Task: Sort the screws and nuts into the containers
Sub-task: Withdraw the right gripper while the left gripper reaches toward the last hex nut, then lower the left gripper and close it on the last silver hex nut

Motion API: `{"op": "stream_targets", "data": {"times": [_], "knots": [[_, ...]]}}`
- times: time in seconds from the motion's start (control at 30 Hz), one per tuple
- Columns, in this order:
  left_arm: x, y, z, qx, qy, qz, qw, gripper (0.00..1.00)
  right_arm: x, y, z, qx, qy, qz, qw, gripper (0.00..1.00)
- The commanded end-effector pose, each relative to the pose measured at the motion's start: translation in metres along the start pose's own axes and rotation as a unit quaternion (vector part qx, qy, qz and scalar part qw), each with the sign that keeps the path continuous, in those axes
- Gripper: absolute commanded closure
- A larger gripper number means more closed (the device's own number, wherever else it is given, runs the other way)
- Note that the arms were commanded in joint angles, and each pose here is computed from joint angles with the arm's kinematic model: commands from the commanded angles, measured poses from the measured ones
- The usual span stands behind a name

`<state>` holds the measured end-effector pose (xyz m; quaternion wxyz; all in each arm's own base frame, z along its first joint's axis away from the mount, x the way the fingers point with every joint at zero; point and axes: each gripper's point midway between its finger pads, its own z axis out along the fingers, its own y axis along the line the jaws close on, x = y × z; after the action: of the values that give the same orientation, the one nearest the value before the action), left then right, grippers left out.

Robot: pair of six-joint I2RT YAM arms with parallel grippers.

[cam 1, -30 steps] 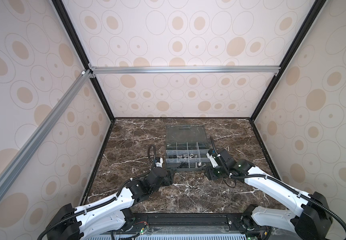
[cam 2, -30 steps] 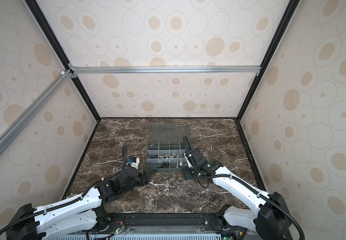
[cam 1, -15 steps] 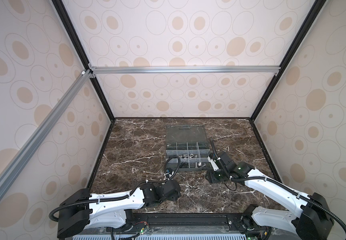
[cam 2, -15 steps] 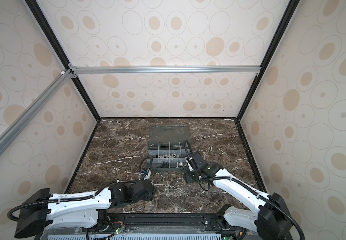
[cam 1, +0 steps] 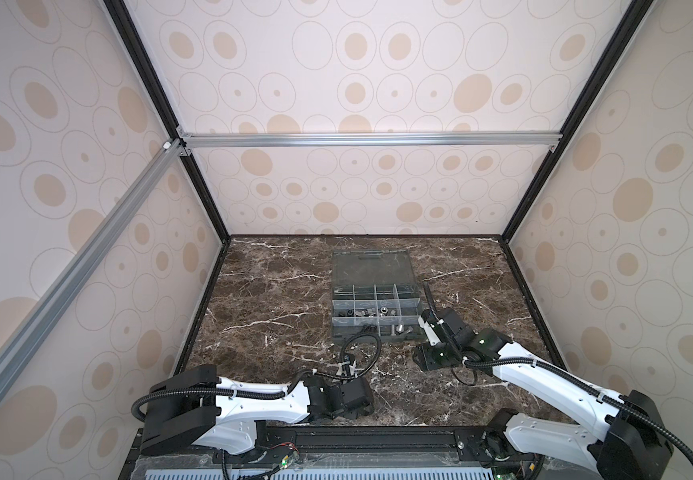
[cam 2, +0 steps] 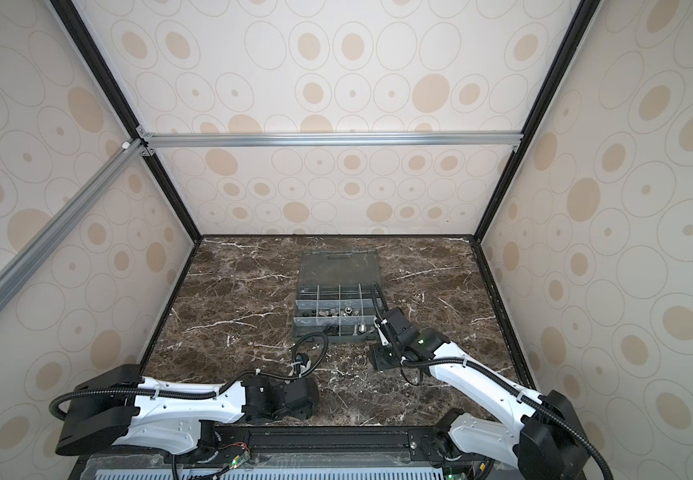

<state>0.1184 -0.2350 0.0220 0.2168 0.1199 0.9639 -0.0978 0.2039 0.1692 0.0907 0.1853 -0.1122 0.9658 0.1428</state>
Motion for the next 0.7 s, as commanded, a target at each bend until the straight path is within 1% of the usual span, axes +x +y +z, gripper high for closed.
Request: {"op": "stream_targets", "data": {"times": [0.0, 0.1, 0.3, 0.67], "knots": [[-0.006, -0.004, -0.004, -0.009, -0.011, -0.010, 1.000, 0.34, 0.005, -0.005, 0.001, 0.005, 0.003, 0.010, 1.000, 0.44], [-0.005, -0.004, -0.001, -0.007, -0.011, -0.014, 1.000, 0.36, 0.006, -0.005, 0.001, 0.005, 0.004, 0.011, 1.000, 0.44], [-0.004, -0.012, 0.005, 0.021, -0.017, -0.039, 0.999, 0.45, 0.007, -0.005, 0.001, 0.004, 0.004, 0.013, 1.000, 0.44], [-0.004, -0.016, 0.013, 0.002, -0.009, -0.008, 1.000, 0.57, 0.010, -0.008, 0.003, 0.007, 0.002, 0.026, 1.000, 0.44]]}}
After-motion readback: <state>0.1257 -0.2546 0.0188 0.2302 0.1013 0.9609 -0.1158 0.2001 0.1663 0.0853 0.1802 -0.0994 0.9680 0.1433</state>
